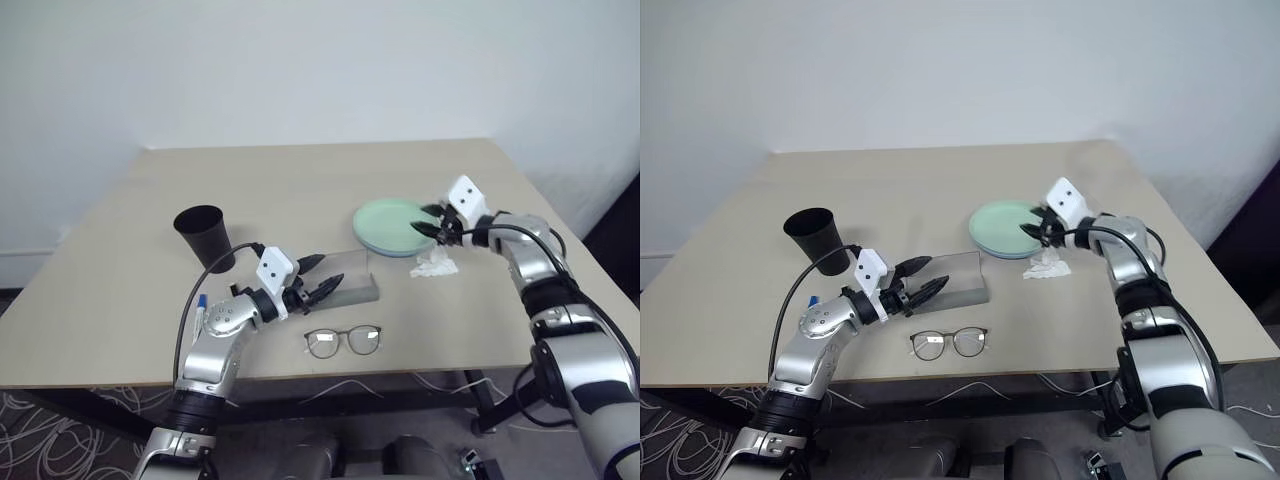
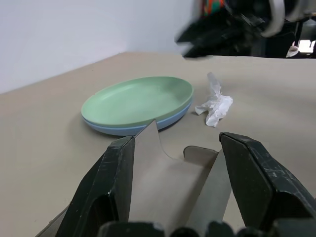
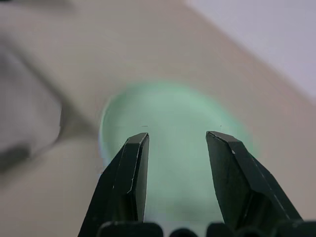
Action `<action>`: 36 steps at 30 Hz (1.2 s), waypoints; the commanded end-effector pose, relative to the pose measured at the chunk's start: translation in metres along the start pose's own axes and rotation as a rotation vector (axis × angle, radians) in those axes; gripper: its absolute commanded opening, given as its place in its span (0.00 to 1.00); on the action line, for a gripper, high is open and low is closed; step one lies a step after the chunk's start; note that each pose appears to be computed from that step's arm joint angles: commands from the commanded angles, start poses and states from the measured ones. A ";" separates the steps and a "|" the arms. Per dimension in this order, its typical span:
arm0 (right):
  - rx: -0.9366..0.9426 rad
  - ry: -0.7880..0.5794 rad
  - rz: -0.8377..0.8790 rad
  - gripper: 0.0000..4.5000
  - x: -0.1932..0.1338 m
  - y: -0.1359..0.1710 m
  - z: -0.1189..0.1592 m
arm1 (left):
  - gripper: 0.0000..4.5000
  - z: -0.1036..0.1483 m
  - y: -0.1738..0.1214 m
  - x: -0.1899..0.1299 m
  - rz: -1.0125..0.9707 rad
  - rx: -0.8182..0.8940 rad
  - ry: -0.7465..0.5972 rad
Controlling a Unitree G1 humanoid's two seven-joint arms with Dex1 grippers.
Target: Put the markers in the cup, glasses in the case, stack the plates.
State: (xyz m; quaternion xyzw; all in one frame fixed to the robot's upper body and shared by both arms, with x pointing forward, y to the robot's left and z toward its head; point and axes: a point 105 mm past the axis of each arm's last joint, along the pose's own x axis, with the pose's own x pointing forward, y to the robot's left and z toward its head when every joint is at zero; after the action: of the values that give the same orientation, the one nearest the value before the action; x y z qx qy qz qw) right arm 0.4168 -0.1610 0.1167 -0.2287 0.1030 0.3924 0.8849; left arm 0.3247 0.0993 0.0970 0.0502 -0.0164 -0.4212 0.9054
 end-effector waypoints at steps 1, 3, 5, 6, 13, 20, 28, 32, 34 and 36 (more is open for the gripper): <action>0.023 0.000 -0.041 0.64 -0.011 -0.009 0.003 | 0.64 0.019 0.003 0.005 -0.011 0.043 -0.053; 0.052 0.026 -0.074 0.79 -0.013 -0.011 -0.006 | 0.64 0.019 0.002 0.006 -0.016 0.043 -0.054; 0.091 0.052 -0.099 0.95 -0.014 -0.013 -0.016 | 0.64 0.019 0.002 0.007 -0.019 0.043 -0.055; 0.105 0.065 -0.109 0.95 -0.014 -0.013 -0.021 | 0.64 0.019 0.002 0.007 -0.021 0.043 -0.055; 0.229 0.134 -0.140 0.95 -0.008 -0.008 -0.045 | 0.64 0.018 0.001 0.008 -0.022 0.042 -0.054; 0.298 0.139 -0.128 0.74 -0.005 -0.006 -0.047 | 0.64 0.018 0.001 0.006 -0.018 0.044 -0.052; 0.258 0.098 -0.113 0.11 -0.008 -0.012 -0.029 | 0.64 0.017 0.001 0.007 -0.023 0.041 -0.052; 0.209 0.058 -0.170 0.01 -0.009 -0.026 -0.009 | 0.64 0.016 0.000 0.007 -0.026 0.038 -0.049; 0.195 0.032 -0.184 0.01 -0.008 -0.031 0.002 | 0.64 0.016 0.000 0.007 -0.026 0.037 -0.047; 0.172 -0.012 -0.189 0.01 -0.005 -0.035 0.021 | 0.64 0.015 0.001 0.006 -0.025 0.037 -0.045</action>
State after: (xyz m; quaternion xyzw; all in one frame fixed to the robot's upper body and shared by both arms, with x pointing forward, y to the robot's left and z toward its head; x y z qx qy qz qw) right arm 0.4298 -0.1820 0.1096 -0.1501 0.1707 0.2984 0.9270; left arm 0.3266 0.0939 0.1019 0.0538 -0.0235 -0.4335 0.8993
